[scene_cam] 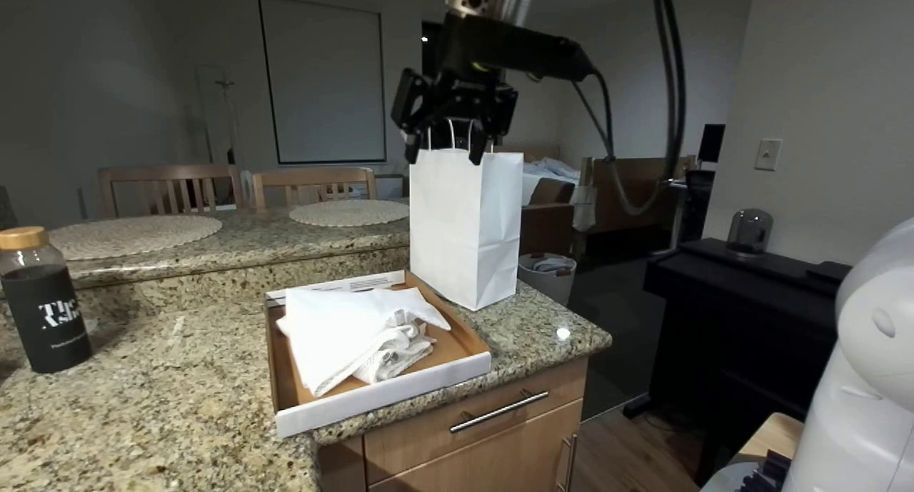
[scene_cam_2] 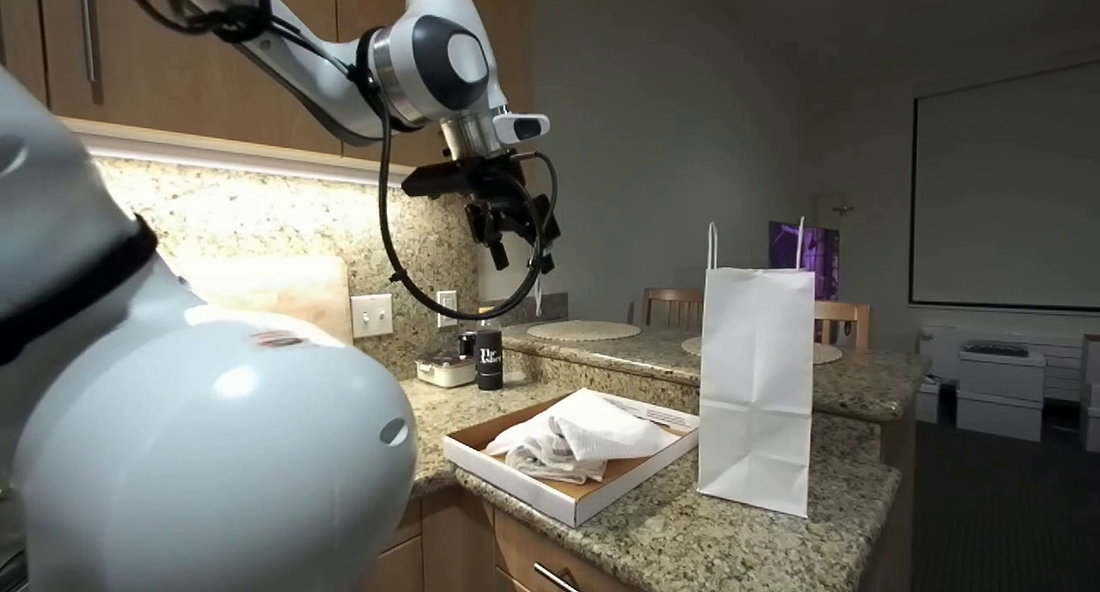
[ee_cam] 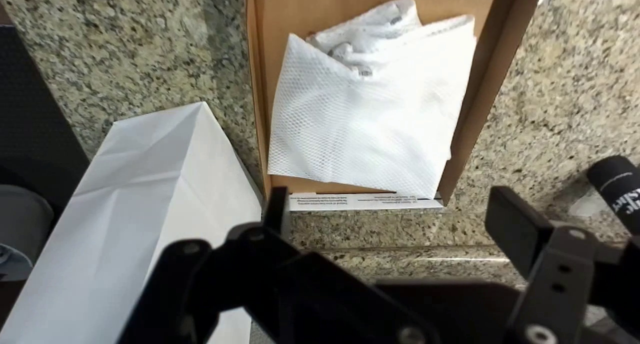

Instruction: Put the towel in the bag

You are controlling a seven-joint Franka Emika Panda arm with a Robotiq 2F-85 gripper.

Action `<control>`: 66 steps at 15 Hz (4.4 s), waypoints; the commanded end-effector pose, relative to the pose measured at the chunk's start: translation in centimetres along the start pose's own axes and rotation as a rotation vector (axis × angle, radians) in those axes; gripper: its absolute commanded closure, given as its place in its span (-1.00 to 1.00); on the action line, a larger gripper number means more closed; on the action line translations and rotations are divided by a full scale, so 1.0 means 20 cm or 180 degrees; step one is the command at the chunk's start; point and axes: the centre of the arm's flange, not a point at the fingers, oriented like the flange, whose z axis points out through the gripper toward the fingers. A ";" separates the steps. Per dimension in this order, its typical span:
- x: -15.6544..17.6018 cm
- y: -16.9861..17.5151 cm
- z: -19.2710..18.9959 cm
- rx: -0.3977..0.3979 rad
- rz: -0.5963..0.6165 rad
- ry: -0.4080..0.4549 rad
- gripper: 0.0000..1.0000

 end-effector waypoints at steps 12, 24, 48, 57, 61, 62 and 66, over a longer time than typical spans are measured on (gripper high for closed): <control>0.59 -0.16 1.11 -0.0123 0.0453 -0.1198 -1.00; 0.52 -0.04 1.60 0.0138 0.0526 -0.1864 -1.00; 0.48 -0.01 1.92 0.1513 0.0197 -0.2740 0.83; 0.53 -0.05 1.42 0.1588 -0.0129 -0.2248 0.83; 0.56 -0.07 1.08 0.1518 -0.0254 -0.1967 0.83; 0.57 -0.08 1.00 0.1503 -0.0289 -0.1898 0.84; 0.60 -0.09 0.63 0.1371 -0.0423 -0.1578 0.84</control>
